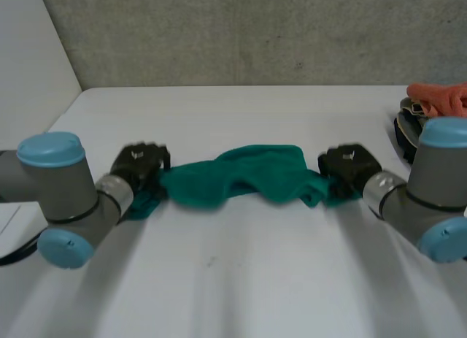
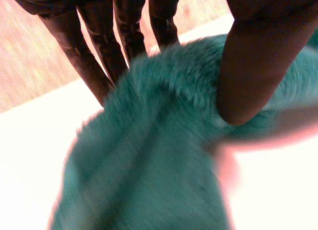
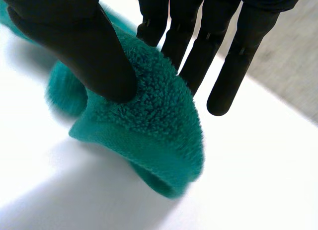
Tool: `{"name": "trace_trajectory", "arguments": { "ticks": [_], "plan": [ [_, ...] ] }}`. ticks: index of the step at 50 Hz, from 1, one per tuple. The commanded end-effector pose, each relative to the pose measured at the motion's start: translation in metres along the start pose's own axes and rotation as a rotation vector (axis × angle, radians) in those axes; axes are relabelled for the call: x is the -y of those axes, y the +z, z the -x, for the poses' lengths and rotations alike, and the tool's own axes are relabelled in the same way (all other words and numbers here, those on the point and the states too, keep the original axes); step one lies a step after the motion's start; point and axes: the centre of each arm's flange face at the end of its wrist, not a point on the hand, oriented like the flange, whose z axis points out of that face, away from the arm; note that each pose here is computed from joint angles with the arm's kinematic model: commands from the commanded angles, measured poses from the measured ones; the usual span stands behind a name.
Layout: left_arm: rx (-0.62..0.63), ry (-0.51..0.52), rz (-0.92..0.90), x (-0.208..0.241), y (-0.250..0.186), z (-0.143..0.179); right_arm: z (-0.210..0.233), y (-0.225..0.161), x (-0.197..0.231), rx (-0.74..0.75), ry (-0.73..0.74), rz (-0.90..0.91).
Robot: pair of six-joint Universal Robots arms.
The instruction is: Fold the laundry.
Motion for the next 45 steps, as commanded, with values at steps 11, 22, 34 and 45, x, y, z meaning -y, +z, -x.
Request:
{"name": "trace_trajectory", "arguments": {
  "ticks": [11,22,34,45],
  "plan": [
    [-0.011,0.064,0.009,0.036,-0.051,-0.003,-0.008,-0.057,0.029,-0.062,0.153,0.106],
    [0.01,0.122,0.032,0.018,-0.03,0.015,0.022,-0.061,0.025,-0.035,0.232,0.109],
    [-0.029,0.137,0.07,0.002,-0.009,0.015,0.04,-0.019,0.011,-0.091,0.106,-0.015],
    [-0.035,0.136,0.056,0.001,0.011,0.017,0.034,-0.001,0.009,-0.129,0.007,-0.073]
  ]
}}
